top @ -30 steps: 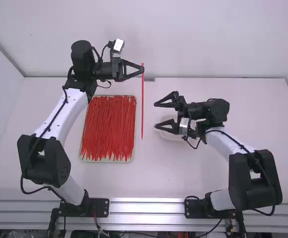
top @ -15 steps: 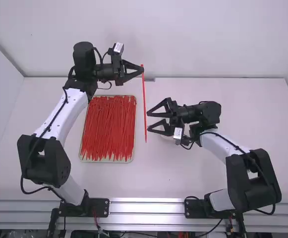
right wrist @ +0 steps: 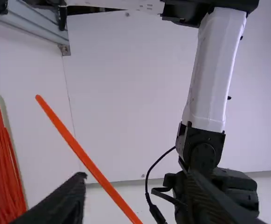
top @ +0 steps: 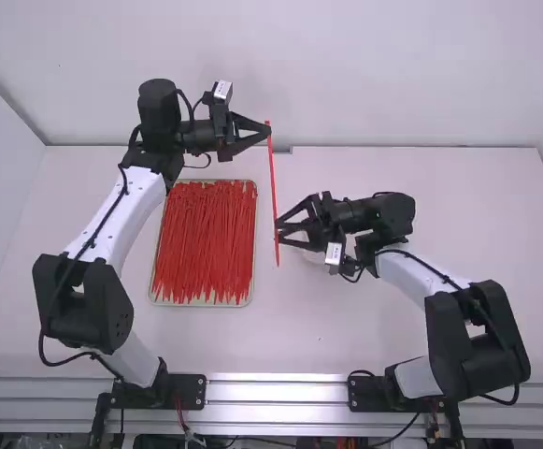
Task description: Fasten the cable tie
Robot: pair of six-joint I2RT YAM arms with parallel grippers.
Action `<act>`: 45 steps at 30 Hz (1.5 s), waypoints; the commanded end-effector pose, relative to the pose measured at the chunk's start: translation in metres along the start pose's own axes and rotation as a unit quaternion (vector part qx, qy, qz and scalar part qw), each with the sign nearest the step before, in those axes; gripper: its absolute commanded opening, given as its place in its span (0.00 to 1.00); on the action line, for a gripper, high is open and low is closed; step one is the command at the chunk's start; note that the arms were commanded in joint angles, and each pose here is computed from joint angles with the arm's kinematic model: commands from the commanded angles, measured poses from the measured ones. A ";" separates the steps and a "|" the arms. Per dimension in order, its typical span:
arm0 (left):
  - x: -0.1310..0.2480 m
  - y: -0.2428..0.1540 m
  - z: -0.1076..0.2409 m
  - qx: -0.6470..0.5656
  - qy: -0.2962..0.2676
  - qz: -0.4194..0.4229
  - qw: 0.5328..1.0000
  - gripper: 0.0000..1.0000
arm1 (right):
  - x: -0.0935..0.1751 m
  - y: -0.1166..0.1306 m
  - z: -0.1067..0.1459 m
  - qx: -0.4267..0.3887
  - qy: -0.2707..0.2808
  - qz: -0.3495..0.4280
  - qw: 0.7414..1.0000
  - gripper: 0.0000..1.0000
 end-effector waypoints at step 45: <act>-0.002 -0.007 0.003 -0.050 0.007 0.003 0.999 0.02 | -0.001 0.001 0.004 -0.236 0.018 0.015 0.971 0.00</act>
Point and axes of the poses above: each hand's point on the last joint's axis, 136 mm out from that joint toward the fingers, its own x axis back along the fingers, its own y axis along the line the jaws close on, z = x × y, the point moved 4 cm from there along x, back along the fingers, and after that the axes turned 9 degrees about x, right-handed, at the moved point
